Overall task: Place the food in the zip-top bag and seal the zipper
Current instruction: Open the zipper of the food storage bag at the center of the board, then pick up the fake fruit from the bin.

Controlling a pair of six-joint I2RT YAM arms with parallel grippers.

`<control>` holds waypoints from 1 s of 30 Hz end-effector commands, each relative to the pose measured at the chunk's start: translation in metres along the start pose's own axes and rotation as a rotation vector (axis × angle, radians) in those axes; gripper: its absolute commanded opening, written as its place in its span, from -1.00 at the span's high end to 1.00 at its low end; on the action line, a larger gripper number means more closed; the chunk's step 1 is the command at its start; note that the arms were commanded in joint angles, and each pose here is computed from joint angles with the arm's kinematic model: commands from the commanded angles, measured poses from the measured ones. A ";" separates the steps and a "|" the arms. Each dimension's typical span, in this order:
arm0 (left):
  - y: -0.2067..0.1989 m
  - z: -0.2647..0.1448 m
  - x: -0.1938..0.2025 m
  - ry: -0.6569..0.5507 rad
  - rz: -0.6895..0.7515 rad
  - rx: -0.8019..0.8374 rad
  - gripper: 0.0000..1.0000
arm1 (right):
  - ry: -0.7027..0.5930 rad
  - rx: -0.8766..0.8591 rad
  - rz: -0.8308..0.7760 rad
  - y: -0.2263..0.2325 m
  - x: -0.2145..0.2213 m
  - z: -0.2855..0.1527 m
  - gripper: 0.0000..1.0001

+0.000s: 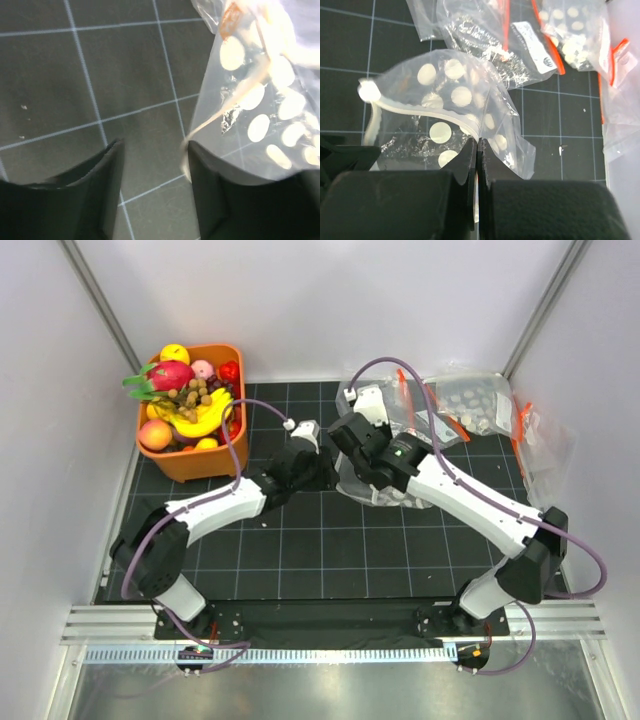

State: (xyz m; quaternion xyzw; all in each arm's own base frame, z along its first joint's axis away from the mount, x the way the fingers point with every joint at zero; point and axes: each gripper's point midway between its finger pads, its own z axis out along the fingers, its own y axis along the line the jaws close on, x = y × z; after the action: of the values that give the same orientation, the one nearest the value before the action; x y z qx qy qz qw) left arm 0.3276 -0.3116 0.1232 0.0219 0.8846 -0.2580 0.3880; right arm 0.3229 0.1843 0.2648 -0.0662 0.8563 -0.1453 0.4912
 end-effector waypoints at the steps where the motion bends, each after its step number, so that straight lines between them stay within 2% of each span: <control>1: -0.011 -0.021 -0.032 -0.040 0.020 0.051 -0.18 | 0.054 -0.024 -0.024 0.009 0.011 0.018 0.99; 2: -0.009 -0.027 -0.035 -0.039 0.026 0.039 -0.35 | 0.061 -0.040 -0.010 0.013 0.013 0.022 0.98; 5: -0.004 -0.051 -0.052 -0.074 0.044 0.012 -0.67 | 0.095 -0.074 0.025 0.020 0.022 0.036 0.99; 7: 0.002 -0.070 -0.065 -0.104 0.042 -0.011 -0.77 | 0.113 -0.077 0.040 0.019 0.027 0.044 0.99; 9: 0.027 -0.086 -0.074 -0.103 0.014 -0.097 -0.88 | 0.119 -0.075 0.045 0.020 0.029 0.049 0.99; 12: 0.064 -0.114 -0.097 -0.172 -0.068 -0.196 -0.99 | 0.123 -0.079 0.051 0.021 0.031 0.053 0.99; 16: 0.123 -0.156 -0.135 -0.349 -0.242 -0.335 -0.99 | 0.121 -0.105 0.058 0.026 0.030 0.054 0.99; 20: 0.173 -0.183 -0.165 -0.456 -0.356 -0.440 -0.99 | 0.118 -0.122 0.063 0.029 0.029 0.054 0.98; 26: 0.228 -0.193 -0.194 -0.494 -0.423 -0.590 -1.00 | 0.125 -0.157 0.066 0.035 0.032 0.052 0.99; 30: 0.254 -0.189 -0.202 -0.497 -0.408 -0.702 -0.76 | 0.125 -0.175 0.071 0.036 0.033 0.050 0.99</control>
State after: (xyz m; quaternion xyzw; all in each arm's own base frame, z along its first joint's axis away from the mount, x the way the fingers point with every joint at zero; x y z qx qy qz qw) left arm 0.3961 0.0129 0.2472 -0.3353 0.7975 -0.0488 0.4993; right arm 0.3496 0.1964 0.1938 -0.0689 0.9011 -0.0764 0.4211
